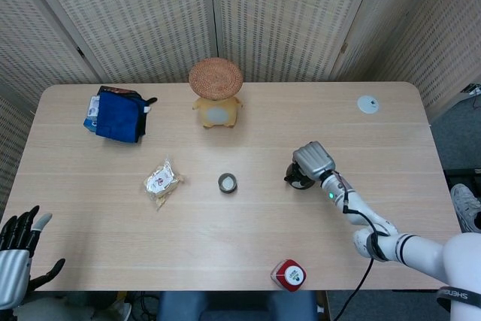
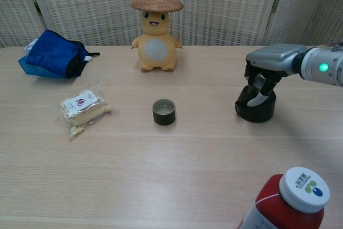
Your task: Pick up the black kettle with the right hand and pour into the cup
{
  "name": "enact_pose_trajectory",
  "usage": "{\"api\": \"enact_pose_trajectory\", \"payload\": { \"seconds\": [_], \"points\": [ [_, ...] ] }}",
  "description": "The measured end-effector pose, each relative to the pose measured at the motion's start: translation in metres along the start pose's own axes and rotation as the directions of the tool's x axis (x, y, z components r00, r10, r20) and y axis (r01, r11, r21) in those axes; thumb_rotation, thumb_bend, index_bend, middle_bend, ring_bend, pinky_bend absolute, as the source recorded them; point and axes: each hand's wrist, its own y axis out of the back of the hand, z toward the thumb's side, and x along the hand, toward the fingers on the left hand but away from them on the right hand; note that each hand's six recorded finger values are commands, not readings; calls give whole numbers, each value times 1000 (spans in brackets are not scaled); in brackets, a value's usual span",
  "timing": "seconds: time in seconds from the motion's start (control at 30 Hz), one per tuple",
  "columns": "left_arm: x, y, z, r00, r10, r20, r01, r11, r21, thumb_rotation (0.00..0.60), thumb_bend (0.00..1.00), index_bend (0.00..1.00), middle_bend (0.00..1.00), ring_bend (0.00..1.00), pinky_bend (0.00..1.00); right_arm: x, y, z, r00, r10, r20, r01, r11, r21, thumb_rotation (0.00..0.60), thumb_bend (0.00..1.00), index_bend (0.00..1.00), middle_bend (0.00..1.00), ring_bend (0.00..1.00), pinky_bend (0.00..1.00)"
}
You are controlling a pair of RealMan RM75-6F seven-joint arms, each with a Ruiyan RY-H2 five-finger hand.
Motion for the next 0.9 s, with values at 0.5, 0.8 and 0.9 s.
{"api": "enact_pose_trajectory", "payload": {
  "seconds": [0.5,0.8,0.9],
  "points": [
    [0,0,-2,1000,1,-3,-1,1000,-2,600,221,116,0,0,0,7,16,2,999,-35,-6,34,998,-44,418,0,320,309,236,242],
    [2,2,-2,1000,3,4,-3,1000,0,600,221,116,0,0,0,21,34,-9,990,-140,20,141,990,-12,417,0,218,223,152,170],
    [4,2,-1,1000,1,8,-1,1000,0,600,222,116,0,0,0,33,44,-18,979,-199,47,200,980,-10,417,0,218,223,152,169]
  ]
}}
